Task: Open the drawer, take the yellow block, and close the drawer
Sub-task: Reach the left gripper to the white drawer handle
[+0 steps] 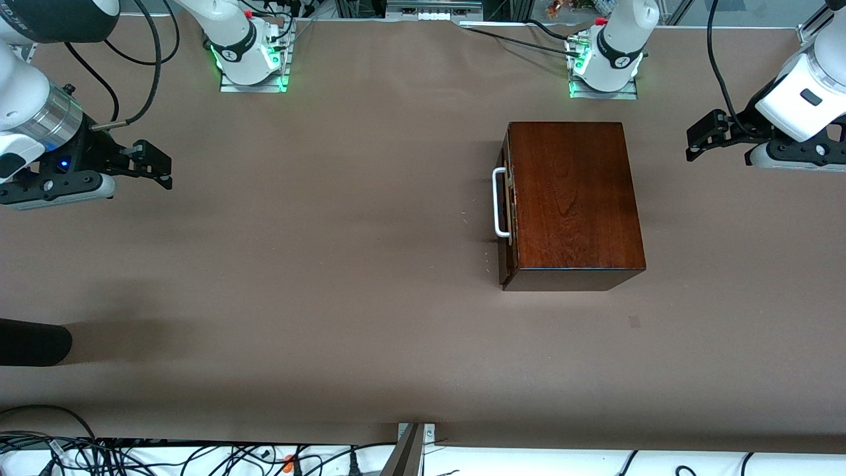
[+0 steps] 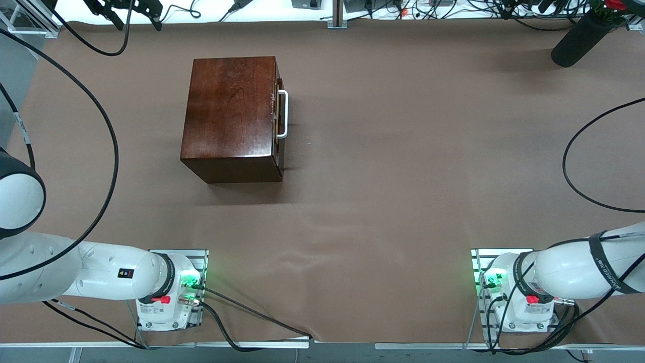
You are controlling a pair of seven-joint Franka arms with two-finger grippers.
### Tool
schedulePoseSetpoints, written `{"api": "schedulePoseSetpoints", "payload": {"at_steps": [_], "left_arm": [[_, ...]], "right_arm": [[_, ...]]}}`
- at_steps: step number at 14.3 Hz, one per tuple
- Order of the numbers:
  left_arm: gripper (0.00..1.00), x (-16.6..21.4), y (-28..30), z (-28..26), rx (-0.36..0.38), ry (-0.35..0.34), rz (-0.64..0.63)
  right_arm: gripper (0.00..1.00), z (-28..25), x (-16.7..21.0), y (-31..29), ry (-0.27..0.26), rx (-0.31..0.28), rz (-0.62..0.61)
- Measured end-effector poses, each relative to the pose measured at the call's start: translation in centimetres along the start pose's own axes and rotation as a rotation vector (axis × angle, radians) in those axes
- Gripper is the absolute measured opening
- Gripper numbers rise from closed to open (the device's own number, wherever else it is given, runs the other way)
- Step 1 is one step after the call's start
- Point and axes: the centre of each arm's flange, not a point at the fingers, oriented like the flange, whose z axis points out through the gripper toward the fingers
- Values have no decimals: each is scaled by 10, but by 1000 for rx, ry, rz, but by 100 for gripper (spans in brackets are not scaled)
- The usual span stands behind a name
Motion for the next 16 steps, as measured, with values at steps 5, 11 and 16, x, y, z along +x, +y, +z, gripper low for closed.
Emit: {"api": "schedulePoseSetpoints", "payload": {"at_steps": [5,11,16], "left_arm": [[100,0,2,0,-4,0,2],[100,-6,69,-2,-7,9,7],[100,-35,197,7,12,8,-32]], "right_arm": [[100,0,0,0,0,0,0],[100,0,0,0,0,0,0],[100,0,0,0,0,0,0]]}}
